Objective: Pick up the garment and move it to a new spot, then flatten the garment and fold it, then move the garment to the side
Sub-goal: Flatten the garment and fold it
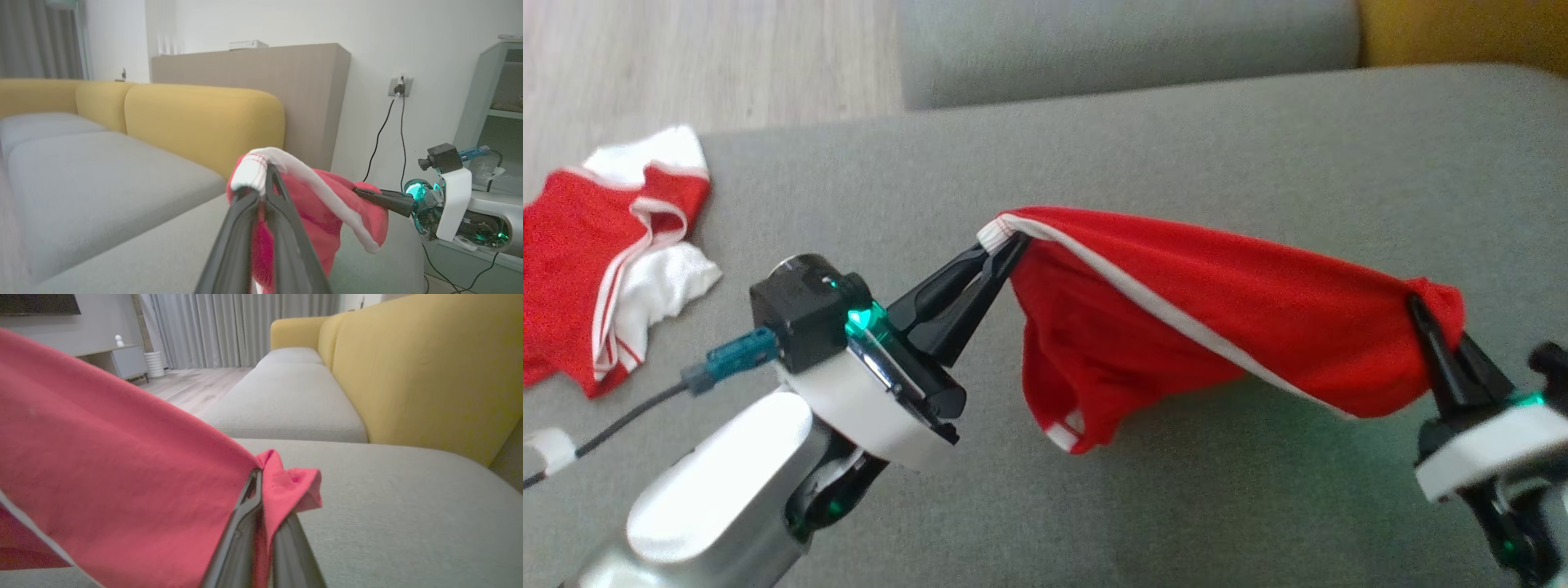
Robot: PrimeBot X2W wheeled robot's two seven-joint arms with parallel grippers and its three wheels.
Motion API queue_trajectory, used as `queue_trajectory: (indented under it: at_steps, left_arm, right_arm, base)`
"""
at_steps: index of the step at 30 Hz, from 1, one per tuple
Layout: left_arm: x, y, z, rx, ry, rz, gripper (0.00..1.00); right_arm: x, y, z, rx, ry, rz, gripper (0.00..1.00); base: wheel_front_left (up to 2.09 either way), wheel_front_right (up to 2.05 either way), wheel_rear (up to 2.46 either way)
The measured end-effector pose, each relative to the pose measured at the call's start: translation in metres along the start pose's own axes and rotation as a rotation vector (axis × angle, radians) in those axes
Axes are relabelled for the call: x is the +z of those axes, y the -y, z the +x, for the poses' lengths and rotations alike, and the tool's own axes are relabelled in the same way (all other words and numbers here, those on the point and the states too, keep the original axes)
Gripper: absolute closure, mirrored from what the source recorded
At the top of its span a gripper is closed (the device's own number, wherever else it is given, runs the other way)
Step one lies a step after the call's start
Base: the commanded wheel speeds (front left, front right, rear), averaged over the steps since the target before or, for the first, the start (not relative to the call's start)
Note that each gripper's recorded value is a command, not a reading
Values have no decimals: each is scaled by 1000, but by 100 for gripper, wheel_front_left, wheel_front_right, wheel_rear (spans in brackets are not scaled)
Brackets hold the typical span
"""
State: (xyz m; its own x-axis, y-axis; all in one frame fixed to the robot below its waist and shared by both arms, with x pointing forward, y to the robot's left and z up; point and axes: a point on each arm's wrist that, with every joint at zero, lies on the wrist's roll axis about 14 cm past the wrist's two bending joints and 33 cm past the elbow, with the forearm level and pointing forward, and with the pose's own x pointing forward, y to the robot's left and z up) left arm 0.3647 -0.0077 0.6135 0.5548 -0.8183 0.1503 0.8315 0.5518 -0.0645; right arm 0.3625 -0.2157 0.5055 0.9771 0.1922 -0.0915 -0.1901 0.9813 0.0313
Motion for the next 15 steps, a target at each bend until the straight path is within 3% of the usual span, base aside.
queue_trajectory:
  at_steps: [5, 6, 7, 8, 12, 15]
  left_arm:
    - [-47, -30, -2, 75, -127, -107, 100]
    - [-57, -36, 0, 85, -150, -116, 100]
    - [-64, -43, 2, 94, -169, -121, 100]
    - [-70, -50, 4, 107, -181, -125, 100]
    - [-87, -74, 12, 147, -203, -129, 100]
    - [-99, -85, 10, 183, -218, -138, 100]
  right_arm:
    - [-38, -6, 39, 21, -154, 77, 100]
    - [-43, -7, 51, 26, -172, 82, 86]
    - [-46, -9, 63, 33, -178, 88, 51]
    - [-47, -11, 76, 38, -173, 98, 0]
    - [-51, -22, 109, 61, -134, 98, 0]
    - [-66, -23, 106, 68, -155, 74, 0]
  base:
    - [0, 0, 0]
    - [0, 0, 0]
    - [0, 0, 0]
    - [0, 0, 0]
    - [0, 0, 0]
    - [0, 0, 0]
